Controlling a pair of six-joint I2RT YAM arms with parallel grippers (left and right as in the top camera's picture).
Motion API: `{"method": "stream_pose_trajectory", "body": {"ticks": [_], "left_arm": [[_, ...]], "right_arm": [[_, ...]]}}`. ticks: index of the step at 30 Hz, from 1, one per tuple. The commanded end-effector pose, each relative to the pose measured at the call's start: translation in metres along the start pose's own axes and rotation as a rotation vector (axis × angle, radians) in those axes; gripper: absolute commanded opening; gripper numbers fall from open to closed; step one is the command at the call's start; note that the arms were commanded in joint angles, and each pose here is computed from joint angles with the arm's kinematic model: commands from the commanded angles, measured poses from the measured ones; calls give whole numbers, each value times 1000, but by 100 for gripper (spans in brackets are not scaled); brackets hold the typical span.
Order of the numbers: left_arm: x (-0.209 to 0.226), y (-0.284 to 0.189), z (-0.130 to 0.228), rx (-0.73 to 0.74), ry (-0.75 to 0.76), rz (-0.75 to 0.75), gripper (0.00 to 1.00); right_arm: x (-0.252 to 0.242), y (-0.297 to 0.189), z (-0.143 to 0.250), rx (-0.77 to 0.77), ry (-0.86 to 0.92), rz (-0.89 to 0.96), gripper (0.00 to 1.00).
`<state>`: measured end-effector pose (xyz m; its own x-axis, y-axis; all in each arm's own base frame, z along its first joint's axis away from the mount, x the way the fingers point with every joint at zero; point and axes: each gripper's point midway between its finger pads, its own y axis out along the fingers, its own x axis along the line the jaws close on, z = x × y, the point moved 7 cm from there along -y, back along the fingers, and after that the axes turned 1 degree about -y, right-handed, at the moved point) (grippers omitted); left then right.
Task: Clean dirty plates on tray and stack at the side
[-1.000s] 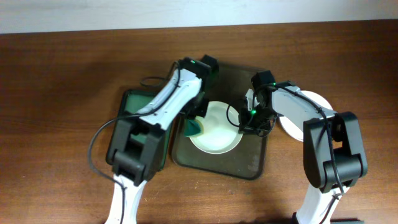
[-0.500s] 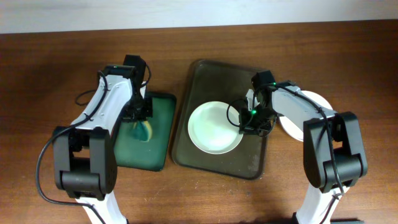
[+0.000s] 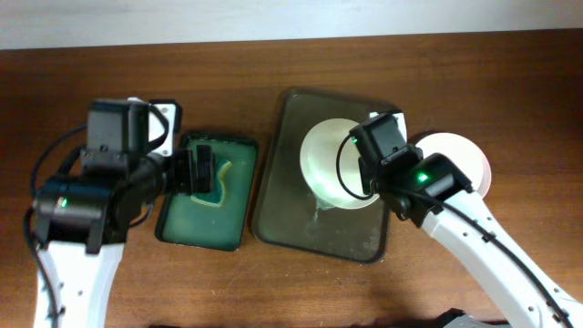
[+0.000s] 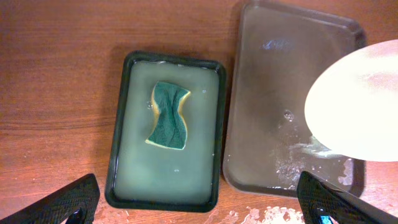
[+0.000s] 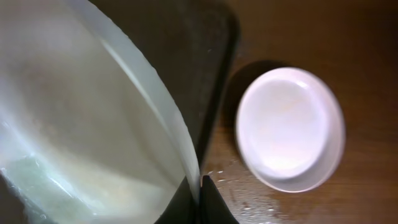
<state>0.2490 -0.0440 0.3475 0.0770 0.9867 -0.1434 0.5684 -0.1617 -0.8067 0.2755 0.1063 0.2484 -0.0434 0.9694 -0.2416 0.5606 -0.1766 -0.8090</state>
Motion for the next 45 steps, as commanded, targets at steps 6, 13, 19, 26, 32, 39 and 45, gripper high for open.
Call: {"method": "stream_pose_trajectory", "body": {"ticks": [6,13,19,26,32,39,45], "left_arm": [[-2,-14,0,-44,20,17,99],[-2,-14,0,-44,20,17,99],[-2,-14,0,-44,20,17,100],[-2,-14,0,-44,20,16,99],[-2,-14,0,-44,20,17,99],[-2,-14,0,-44,20,17,99],[-2,-14,0,-44,20,17,100]], "right_arm": [[25,-68,-5,-390,-198,439,4],[55,-109,7,-587,-304,504,4],[55,-109,7,-586,-303,503,4],[57,-108,7,-581,-302,489,4],[54,-105,5,-587,-228,473,5],[-75,27,-9,83,359,-220,5],[-241,112,68,286,938,-133,6]]}}
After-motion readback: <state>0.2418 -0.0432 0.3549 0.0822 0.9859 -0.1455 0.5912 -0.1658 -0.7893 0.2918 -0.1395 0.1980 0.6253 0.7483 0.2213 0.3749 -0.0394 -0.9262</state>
